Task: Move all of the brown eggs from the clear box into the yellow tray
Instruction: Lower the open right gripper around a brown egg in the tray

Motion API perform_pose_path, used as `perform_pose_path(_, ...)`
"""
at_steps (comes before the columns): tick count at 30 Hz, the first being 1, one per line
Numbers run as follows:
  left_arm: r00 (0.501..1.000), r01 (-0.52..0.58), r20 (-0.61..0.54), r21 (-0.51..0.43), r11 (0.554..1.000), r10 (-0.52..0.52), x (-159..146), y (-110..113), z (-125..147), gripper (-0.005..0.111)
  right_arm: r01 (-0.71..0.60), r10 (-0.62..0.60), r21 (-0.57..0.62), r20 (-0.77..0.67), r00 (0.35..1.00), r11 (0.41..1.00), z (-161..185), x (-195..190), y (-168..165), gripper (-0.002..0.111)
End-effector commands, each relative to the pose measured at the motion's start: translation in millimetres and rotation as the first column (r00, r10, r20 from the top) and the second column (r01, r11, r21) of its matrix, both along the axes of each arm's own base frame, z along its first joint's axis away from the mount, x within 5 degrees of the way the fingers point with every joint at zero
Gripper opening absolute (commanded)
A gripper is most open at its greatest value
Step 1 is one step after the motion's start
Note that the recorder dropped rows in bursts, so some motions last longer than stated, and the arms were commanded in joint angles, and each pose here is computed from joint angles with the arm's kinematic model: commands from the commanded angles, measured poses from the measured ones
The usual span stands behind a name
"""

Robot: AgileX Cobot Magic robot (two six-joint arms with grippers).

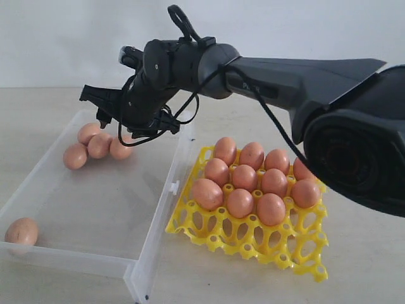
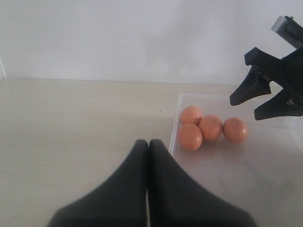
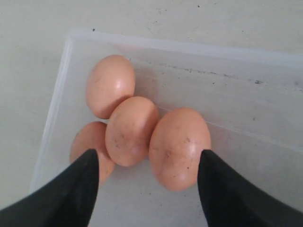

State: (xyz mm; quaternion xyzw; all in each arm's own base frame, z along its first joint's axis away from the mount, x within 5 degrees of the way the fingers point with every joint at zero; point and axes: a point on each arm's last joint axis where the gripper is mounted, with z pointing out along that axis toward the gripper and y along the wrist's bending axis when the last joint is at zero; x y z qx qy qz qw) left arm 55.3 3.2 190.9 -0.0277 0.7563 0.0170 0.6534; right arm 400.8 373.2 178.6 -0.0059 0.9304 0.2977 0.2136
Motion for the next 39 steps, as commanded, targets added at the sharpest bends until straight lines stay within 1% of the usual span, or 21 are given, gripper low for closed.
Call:
perform_pose_path(1,1.000,0.000,0.002,-0.005,1.000,0.000,0,0,1,-0.004,-0.011,0.012,-0.029,0.006,1.000,1.000,-2,7,0,0.058)
perform_pose_path(8,1.000,0.000,0.002,-0.005,1.000,0.000,0,0,1,-0.004,-0.023,0.023,-0.074,-0.012,1.000,0.997,-14,8,-1,0.058)
perform_pose_path(12,1.000,0.000,0.002,-0.005,1.000,0.000,0,0,1,-0.004,-0.013,0.011,-0.075,-0.022,1.000,0.997,-16,8,-1,0.058)
perform_pose_path(15,1.000,0.000,0.002,-0.005,1.000,0.000,0,0,1,-0.004,-0.005,0.005,-0.088,0.005,1.000,0.996,-16,11,-2,0.058)
perform_pose_path(25,1.000,0.000,0.002,-0.005,1.000,0.000,0,0,1,-0.004,-0.002,0.003,-0.076,0.010,1.000,0.997,-17,11,-1,0.058)
perform_pose_path(30,1.000,0.000,0.002,-0.005,1.000,0.000,0,0,1,-0.004,-0.002,0.001,-0.060,-0.017,1.000,0.998,-25,10,2,0.058)
perform_pose_path(39,1.000,0.000,0.002,-0.005,1.000,0.000,0,0,1,-0.004,-0.011,0.010,-0.062,-0.012,1.000,0.998,-36,11,4,0.058)
